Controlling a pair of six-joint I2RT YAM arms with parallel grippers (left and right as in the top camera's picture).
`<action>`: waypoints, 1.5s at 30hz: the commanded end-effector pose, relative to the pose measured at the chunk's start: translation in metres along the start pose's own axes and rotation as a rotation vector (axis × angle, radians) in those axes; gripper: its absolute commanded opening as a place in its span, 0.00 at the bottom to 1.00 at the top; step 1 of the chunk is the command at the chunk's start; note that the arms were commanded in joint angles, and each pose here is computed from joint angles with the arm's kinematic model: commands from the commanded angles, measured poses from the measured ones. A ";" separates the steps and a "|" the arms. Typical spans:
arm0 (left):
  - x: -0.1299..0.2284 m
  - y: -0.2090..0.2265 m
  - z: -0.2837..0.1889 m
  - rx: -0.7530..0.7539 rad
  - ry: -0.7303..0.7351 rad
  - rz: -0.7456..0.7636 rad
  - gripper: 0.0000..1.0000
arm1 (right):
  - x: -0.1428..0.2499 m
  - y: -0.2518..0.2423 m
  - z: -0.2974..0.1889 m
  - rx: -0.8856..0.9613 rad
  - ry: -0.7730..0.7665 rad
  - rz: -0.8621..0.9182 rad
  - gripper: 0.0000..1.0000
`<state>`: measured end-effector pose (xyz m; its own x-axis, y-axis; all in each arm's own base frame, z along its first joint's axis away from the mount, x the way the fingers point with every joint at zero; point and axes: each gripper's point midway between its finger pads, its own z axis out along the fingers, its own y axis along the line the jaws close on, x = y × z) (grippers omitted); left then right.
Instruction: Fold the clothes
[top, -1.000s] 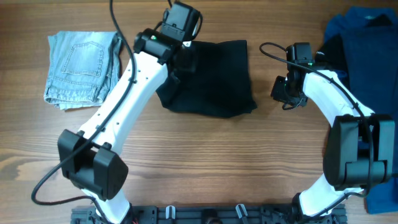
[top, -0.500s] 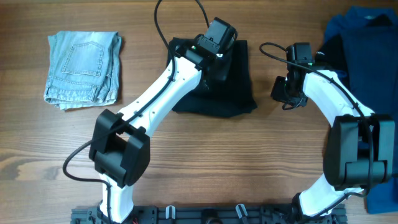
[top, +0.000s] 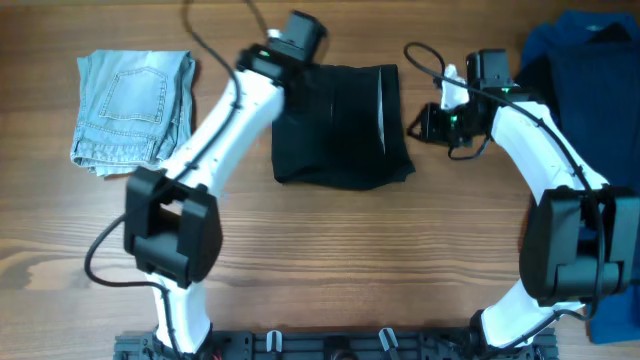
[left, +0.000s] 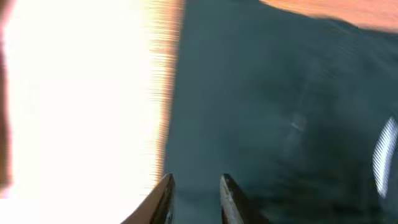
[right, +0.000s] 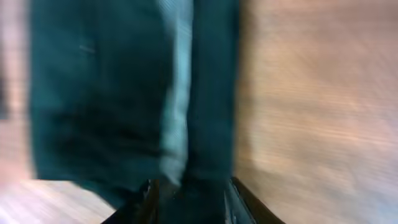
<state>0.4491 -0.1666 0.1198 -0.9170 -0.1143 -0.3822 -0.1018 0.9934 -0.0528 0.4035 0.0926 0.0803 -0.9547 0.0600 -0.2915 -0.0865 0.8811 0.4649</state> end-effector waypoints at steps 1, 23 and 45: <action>-0.012 0.044 0.006 0.014 0.058 -0.174 0.28 | -0.006 0.028 0.008 -0.136 -0.009 -0.091 0.34; 0.036 0.080 0.056 -0.033 0.172 -0.218 0.33 | -0.002 0.038 0.090 -0.355 0.047 -0.052 0.51; 0.063 0.062 0.087 0.013 0.159 -0.178 0.30 | -0.009 0.066 0.094 -0.207 0.058 0.057 0.51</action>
<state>0.4225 -0.1063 0.0177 -0.9293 -0.2853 -0.2346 -0.2665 0.9577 -0.1089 0.4277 0.1850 0.0209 -0.9841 0.0884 -0.1543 -0.0413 0.7302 0.6820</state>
